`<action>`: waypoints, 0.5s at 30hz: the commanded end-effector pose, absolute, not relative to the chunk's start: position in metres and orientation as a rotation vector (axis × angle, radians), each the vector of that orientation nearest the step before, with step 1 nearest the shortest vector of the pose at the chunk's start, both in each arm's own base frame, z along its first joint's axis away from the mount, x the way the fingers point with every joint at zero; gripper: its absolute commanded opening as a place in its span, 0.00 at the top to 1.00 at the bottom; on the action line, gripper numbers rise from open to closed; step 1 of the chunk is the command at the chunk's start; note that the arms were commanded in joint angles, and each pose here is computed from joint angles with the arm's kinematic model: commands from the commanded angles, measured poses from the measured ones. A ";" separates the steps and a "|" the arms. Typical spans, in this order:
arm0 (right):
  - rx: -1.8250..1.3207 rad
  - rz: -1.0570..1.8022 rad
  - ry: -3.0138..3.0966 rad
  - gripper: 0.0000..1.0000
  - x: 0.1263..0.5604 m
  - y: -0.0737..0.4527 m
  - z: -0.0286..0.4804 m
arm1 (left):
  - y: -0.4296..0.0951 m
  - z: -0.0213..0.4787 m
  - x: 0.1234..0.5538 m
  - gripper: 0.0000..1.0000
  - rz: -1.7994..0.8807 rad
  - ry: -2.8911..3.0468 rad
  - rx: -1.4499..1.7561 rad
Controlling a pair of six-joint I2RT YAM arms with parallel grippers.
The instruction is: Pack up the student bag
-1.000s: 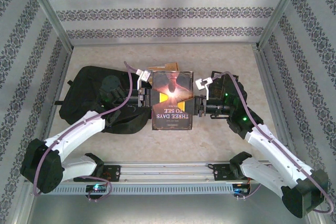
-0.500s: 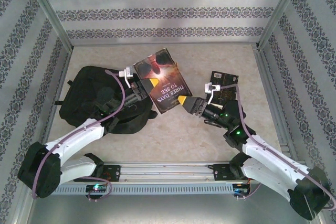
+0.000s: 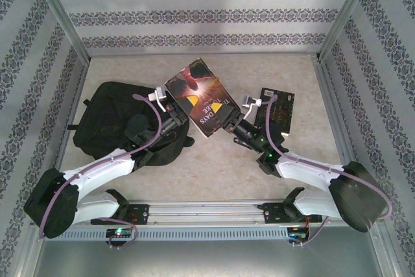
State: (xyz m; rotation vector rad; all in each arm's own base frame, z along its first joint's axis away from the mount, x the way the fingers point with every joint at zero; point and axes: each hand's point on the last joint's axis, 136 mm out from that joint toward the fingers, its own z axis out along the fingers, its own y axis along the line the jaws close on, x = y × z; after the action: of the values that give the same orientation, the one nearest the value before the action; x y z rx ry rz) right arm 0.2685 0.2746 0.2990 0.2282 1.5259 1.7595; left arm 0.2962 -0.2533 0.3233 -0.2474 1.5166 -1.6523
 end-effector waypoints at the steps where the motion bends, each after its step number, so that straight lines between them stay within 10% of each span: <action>1: 0.185 1.840 1.329 0.68 0.261 0.270 0.346 | -0.248 0.349 0.286 1.00 -1.688 1.390 -0.206; 6: 0.195 1.757 1.395 1.00 0.261 0.264 0.329 | -0.246 0.327 0.290 0.84 -1.594 1.505 -0.236; 9: 0.213 1.650 1.484 1.00 0.261 0.255 0.312 | -0.252 0.309 0.290 0.47 -1.489 1.653 -0.179; 15: 0.178 1.130 1.922 1.00 0.257 0.217 0.250 | -0.234 0.255 0.287 0.33 -0.995 2.068 0.000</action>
State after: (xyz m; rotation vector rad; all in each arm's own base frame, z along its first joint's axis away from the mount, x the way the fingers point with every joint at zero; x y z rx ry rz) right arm 0.2577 0.2402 0.2882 0.2310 1.7039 1.4665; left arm 0.2965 -0.2489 0.2875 -0.1603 1.8382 -1.3127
